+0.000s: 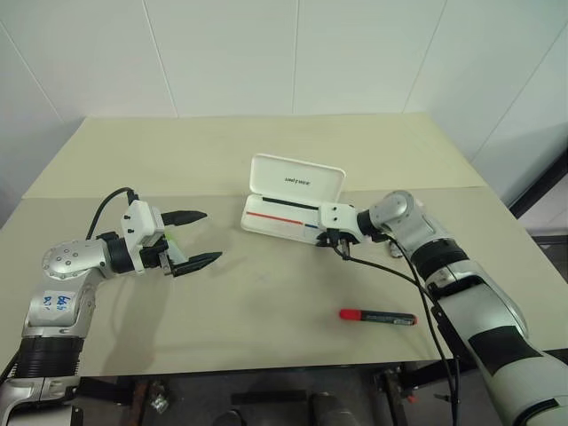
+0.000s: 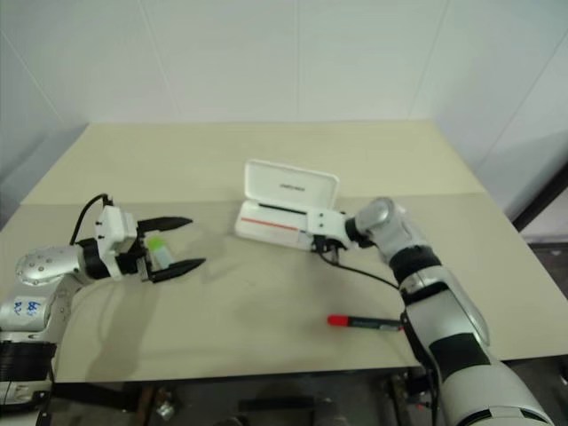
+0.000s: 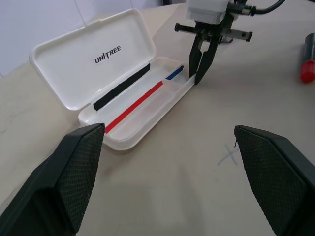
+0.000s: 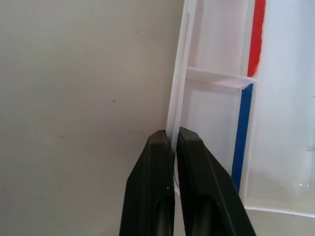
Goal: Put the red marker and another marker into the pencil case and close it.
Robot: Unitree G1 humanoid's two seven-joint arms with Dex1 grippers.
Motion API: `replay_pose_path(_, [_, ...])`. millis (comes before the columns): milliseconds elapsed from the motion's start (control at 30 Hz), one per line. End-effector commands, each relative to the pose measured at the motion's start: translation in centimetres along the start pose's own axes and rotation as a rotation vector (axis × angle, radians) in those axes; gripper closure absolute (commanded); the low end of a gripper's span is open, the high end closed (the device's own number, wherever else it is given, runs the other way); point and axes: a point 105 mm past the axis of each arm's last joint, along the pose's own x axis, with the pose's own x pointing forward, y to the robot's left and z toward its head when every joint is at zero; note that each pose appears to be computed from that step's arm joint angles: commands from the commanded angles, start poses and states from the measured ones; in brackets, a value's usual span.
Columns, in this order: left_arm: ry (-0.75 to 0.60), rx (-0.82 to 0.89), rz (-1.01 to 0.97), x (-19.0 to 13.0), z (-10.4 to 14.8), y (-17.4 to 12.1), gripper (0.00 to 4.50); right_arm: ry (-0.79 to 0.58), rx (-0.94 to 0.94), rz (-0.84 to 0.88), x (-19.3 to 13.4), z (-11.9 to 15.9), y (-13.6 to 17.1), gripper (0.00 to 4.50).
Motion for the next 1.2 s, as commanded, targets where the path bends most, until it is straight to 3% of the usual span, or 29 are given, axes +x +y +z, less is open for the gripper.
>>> replay_pose_path(33, [0.005,0.041,0.013,-1.3,0.9,0.3,0.00,-0.033,-0.022,0.073,-1.1,0.7,1.5,4.48])
replay_pose_path(567, [0.049,0.006,0.024,-3.1,0.2,-0.9,0.00,-0.009,0.006,0.195,-2.7,1.4,7.6,4.48])
replay_pose_path(1200, [0.034,-0.025,0.006,-2.1,-0.2,-1.3,0.00,0.056,0.087,0.169,-2.9,0.5,9.7,4.48])
